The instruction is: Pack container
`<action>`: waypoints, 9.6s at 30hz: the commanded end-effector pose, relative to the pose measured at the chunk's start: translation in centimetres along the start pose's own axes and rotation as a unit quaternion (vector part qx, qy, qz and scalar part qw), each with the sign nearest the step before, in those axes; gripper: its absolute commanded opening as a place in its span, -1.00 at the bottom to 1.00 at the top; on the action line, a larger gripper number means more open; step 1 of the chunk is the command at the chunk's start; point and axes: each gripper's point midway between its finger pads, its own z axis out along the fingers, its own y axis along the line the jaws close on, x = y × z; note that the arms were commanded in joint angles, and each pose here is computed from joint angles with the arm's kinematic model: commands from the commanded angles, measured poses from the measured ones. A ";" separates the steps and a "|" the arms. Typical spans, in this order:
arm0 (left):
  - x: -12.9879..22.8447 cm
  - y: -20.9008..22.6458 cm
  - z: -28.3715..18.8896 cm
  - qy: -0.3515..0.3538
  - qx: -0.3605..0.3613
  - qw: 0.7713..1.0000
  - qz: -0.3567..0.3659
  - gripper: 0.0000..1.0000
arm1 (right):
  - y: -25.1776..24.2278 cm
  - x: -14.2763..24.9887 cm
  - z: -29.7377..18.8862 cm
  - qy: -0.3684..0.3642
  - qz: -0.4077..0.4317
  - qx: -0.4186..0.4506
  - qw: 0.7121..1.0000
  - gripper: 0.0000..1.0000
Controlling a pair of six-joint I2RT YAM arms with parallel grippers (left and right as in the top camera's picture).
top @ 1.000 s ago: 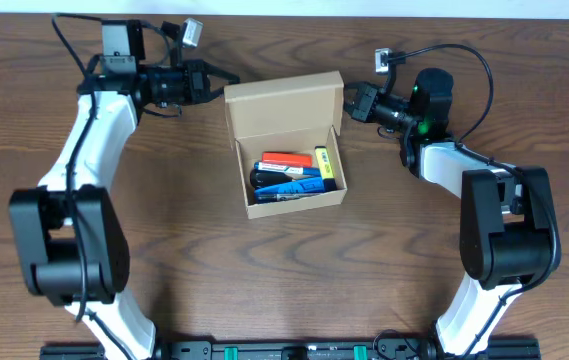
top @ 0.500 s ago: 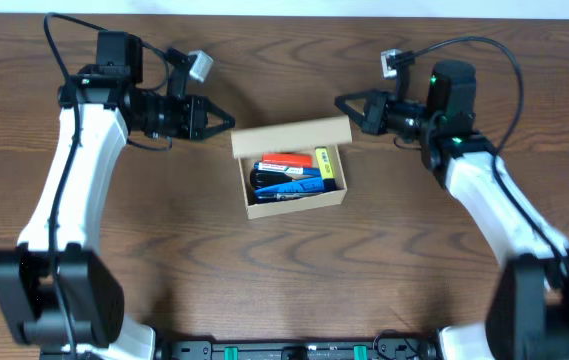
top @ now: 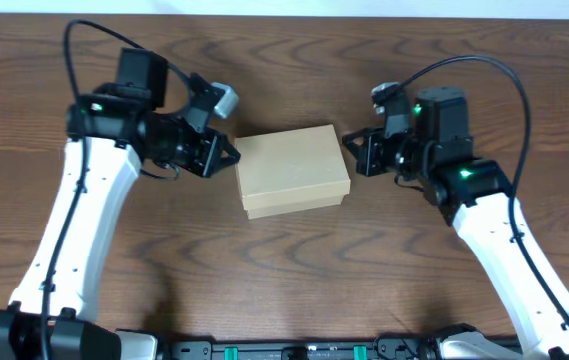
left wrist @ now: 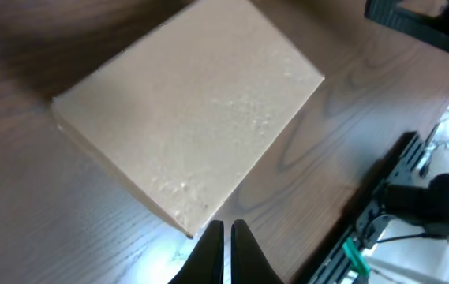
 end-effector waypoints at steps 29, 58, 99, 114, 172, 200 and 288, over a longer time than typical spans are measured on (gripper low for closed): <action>4.9 1.5 3.0 0.014 -0.045 0.998 -0.050 -0.88 | -1.5 5.2 2.4 0.091 0.006 0.043 0.995 -0.98; 6.9 2.3 7.3 0.048 -0.118 0.990 -0.058 -0.88 | -3.7 4.4 -3.6 0.037 0.009 0.169 0.985 -0.97; 3.0 8.6 8.5 -0.026 -0.110 0.973 -0.203 -0.88 | -4.7 10.8 2.7 0.174 0.069 0.191 0.964 -0.97; 5.8 -2.2 -8.7 -0.129 -0.155 0.976 -0.081 -0.88 | 2.0 5.3 -14.0 -0.038 -0.012 0.150 0.988 -0.97; 13.6 4.8 -6.7 -0.353 -0.316 0.880 0.023 0.90 | 0.0 18.2 -16.3 -0.085 0.101 0.070 0.989 0.98; 14.8 8.6 -2.8 -0.393 -0.320 0.862 0.021 0.91 | 0.0 18.2 -16.3 -0.085 0.101 0.070 0.989 0.99; 14.8 8.6 -2.8 -0.393 -0.320 0.862 0.021 0.90 | -7.9 17.9 -7.0 -0.166 -0.128 0.180 0.961 0.99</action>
